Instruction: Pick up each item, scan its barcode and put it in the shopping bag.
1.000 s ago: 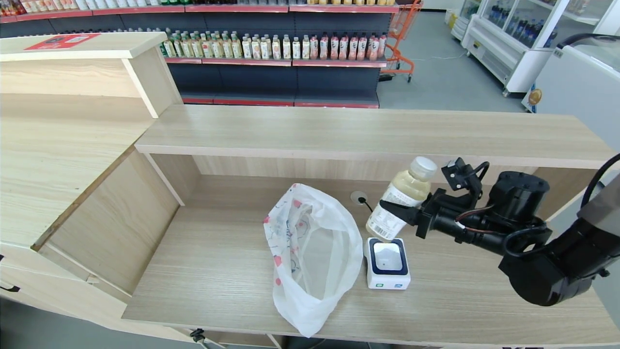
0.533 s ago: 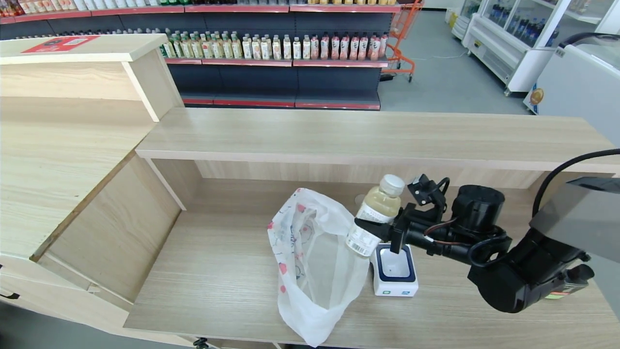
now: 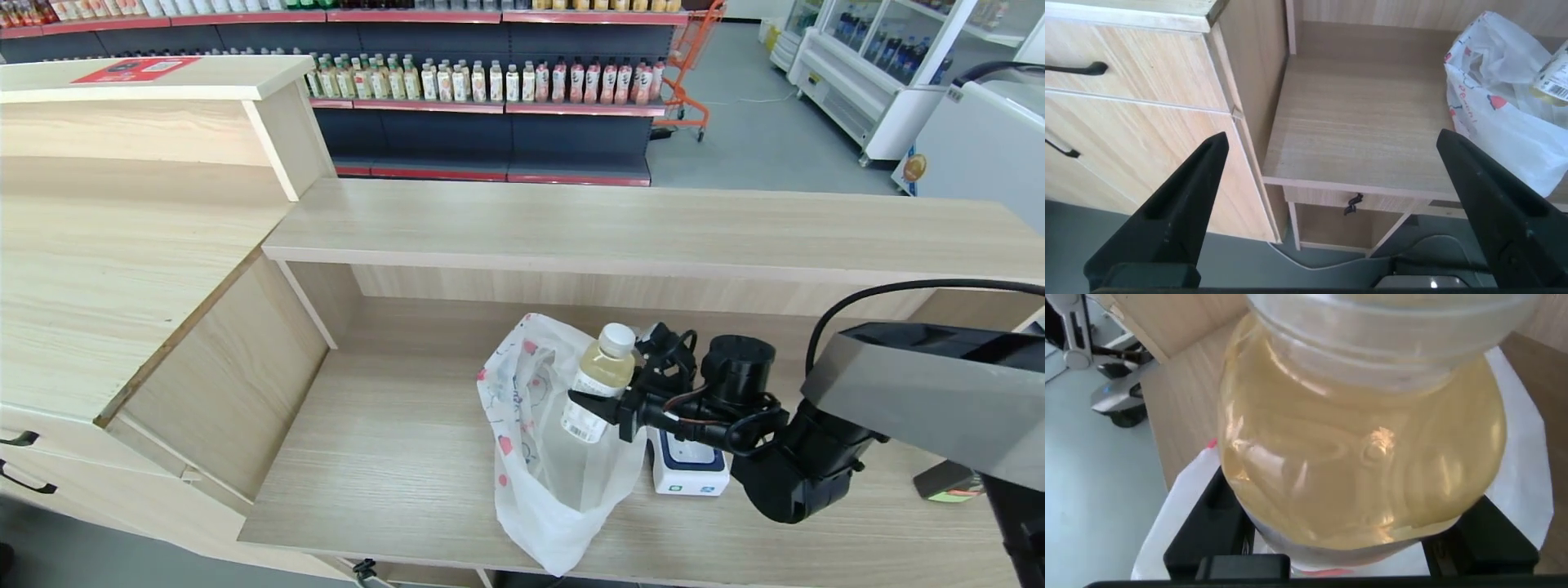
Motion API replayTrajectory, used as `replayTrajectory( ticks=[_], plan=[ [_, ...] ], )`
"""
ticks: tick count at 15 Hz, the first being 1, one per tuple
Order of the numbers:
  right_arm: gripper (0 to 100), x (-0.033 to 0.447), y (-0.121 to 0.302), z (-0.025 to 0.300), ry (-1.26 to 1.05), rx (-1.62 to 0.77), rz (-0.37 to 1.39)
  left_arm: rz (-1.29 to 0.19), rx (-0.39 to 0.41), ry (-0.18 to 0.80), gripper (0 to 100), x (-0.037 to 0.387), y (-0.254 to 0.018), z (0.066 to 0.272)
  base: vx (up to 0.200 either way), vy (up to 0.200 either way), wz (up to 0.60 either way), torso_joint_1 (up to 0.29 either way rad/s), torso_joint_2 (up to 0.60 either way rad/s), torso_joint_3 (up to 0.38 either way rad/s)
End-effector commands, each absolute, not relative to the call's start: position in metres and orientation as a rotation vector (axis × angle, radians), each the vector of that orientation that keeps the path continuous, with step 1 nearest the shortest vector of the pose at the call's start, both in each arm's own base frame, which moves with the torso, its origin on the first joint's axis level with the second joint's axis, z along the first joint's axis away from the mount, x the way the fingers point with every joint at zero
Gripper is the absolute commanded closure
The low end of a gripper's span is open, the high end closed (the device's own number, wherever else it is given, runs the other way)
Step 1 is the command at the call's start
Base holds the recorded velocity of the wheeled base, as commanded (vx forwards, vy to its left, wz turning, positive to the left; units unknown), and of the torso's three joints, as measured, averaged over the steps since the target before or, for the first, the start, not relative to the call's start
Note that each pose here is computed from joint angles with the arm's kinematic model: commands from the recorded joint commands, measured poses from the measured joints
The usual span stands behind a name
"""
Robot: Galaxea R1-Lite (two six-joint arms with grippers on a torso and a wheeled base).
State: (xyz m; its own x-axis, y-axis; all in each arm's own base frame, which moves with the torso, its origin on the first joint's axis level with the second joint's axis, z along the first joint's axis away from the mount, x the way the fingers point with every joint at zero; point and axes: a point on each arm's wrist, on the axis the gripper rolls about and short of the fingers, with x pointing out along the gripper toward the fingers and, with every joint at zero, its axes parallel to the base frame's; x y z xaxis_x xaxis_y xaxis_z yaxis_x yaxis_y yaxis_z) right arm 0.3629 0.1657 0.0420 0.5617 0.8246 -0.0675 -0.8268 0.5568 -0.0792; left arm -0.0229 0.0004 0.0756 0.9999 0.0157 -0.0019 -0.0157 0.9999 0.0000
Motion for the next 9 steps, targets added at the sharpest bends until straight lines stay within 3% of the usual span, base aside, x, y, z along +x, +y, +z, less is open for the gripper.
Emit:
replayTrajectory(
  ticks=[1,9],
  plan=[
    [100,0.382,0.172,0.011,0.036,-0.145,0.892,0.017,0.000,0.002,0,-0.023,0.000,0.076,0.000,0.000,0.00,0.000,0.00,0.000],
    [100,0.416,0.207,-0.012,-0.073,-0.181,0.914,0.017,0.000,0.002,0,-0.023,0.000,0.076,0.000,0.000,0.00,0.000,0.00,0.000]
  ],
)
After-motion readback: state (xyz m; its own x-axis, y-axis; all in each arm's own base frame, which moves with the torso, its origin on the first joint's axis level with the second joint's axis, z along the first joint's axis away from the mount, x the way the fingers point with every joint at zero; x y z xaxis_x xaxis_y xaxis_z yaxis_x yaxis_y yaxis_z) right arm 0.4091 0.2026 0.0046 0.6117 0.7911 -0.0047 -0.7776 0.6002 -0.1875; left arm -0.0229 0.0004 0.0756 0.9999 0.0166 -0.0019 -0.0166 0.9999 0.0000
